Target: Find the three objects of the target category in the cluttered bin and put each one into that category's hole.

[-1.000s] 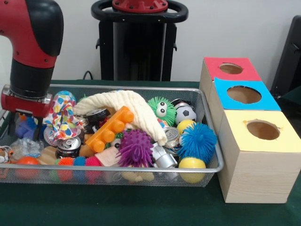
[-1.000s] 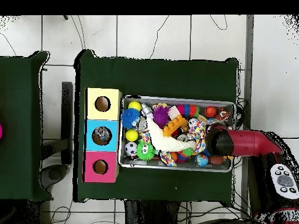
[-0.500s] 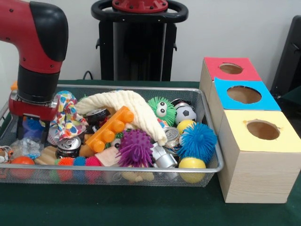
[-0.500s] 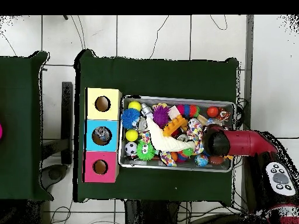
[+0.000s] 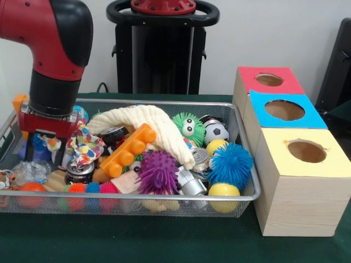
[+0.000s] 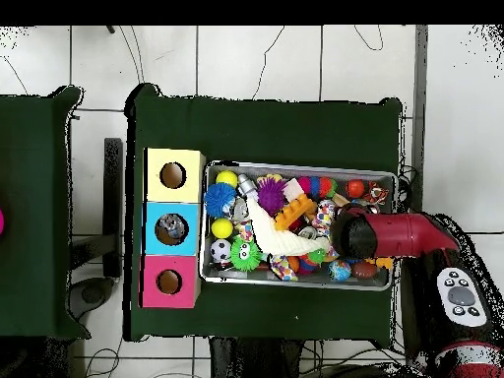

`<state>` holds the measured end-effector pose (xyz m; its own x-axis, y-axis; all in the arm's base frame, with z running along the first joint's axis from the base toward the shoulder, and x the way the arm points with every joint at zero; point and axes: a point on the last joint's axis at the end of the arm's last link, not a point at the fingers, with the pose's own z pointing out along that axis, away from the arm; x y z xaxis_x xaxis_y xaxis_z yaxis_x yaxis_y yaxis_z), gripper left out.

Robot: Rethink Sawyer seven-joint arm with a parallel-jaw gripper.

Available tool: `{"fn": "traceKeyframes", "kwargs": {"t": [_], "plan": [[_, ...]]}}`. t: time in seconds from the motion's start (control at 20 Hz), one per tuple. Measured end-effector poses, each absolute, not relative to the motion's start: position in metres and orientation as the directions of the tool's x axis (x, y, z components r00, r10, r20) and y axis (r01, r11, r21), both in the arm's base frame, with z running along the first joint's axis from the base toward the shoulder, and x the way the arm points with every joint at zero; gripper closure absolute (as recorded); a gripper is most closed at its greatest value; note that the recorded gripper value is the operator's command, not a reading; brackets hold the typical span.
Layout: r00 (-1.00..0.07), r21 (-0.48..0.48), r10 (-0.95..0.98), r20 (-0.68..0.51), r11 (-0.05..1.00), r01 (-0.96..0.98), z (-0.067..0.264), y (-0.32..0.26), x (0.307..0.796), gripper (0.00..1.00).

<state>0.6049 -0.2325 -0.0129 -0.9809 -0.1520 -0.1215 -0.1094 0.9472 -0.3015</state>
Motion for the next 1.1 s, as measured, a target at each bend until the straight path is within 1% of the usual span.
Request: {"fn": "traceKeyframes", "kwargs": {"t": [0.6, 1.1], "plan": [[-0.979, -0.355, -0.169, -0.110, 0.927, -0.121, 0.006, -0.240, 0.604, 0.00], [-0.984, -0.370, -0.156, -0.092, 0.922, -0.112, 0.007, -0.252, 0.593, 0.00]]}}
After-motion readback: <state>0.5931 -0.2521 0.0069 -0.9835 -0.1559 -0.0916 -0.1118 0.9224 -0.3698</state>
